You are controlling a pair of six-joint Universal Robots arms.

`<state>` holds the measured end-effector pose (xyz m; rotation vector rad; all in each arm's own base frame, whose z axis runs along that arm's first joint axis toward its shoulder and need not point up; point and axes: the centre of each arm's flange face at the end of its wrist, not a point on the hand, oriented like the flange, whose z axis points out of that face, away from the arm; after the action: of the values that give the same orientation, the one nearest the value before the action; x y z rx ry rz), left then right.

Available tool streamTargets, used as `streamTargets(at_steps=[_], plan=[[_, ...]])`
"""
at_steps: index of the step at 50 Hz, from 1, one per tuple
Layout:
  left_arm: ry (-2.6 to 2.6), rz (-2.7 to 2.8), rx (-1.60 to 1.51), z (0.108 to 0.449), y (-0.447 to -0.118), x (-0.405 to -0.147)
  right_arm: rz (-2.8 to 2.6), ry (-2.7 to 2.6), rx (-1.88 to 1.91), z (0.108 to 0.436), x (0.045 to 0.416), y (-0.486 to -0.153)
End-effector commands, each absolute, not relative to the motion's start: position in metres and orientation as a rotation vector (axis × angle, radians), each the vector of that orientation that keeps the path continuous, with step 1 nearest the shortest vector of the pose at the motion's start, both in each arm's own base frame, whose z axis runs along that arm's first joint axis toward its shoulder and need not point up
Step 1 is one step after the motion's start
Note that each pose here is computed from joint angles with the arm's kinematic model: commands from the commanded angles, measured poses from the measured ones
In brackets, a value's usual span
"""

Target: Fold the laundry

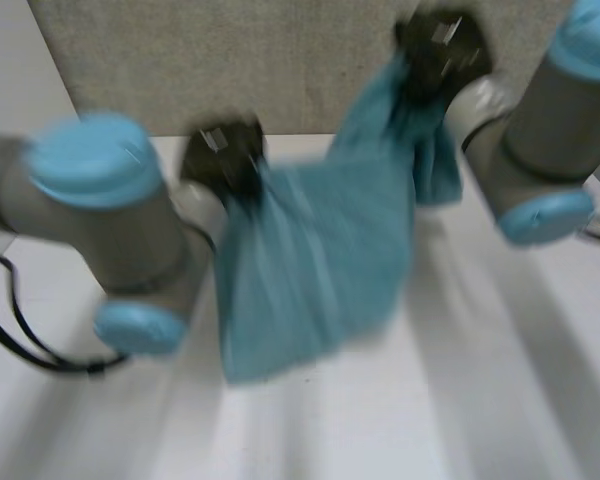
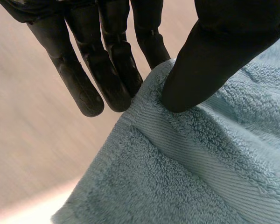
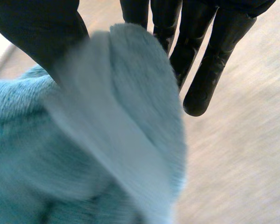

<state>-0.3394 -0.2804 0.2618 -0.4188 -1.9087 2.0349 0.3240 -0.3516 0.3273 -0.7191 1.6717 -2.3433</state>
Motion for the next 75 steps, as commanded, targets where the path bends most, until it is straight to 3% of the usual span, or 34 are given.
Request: streamTargets(at_steps=[1, 5, 9, 14, 21, 27, 29, 41, 46, 51, 55, 62, 67, 75], plan=[[-1.496, 2.511, -0.159, 0.371, -0.307, -0.292, -2.702, 1.355, -0.466, 0.415, 0.286, -0.352], [-1.525, 2.508, -0.174, 0.364, -0.303, -0.286, -2.649, 1.456, -0.502, 0.394, 0.281, -0.350], [-1.605, 2.467, -0.213, 0.344, -0.299, -0.285, -2.513, 1.691, -0.598, 0.344, 0.268, -0.355], [-1.885, 2.290, -0.339, 0.276, -0.280, -0.282, -2.293, 1.939, -0.695, 0.302, 0.255, -0.350], [-2.030, 2.160, -0.431, 0.239, -0.257, -0.280, -1.818, 2.336, -0.831, 0.230, 0.243, -0.338], [-2.017, 2.143, -0.456, 0.254, -0.232, -0.275, -1.755, 2.401, -0.822, 0.230, 0.233, -0.334], [-1.997, 2.155, -0.447, 0.264, -0.226, -0.272, -1.838, 2.364, -0.796, 0.257, 0.225, -0.326], [-1.658, 2.353, -0.308, 0.358, -0.173, -0.242, -2.006, 2.282, -0.960, 0.325, 0.194, -0.285], [-1.576, 2.378, -0.300, 0.374, -0.162, -0.239, -2.076, 2.255, -1.012, 0.348, 0.185, -0.277], [-1.578, 2.351, -0.345, 0.369, -0.164, -0.243, -2.146, 2.175, -1.013, 0.364, 0.189, -0.282], [-1.613, 2.330, -0.362, 0.360, -0.168, -0.245, -2.004, 2.267, -1.020, 0.319, 0.195, -0.325], [-1.826, 2.192, -0.448, 0.305, -0.193, -0.263, -1.843, 2.408, -1.025, 0.243, 0.212, -0.387], [-1.893, 2.145, -0.467, 0.287, -0.204, -0.269, -1.874, 2.547, -0.962, 0.216, 0.209, -0.414], [-1.888, 2.161, -0.455, 0.290, -0.212, -0.270, -1.936, 2.558, -0.928, 0.223, 0.214, -0.414]])
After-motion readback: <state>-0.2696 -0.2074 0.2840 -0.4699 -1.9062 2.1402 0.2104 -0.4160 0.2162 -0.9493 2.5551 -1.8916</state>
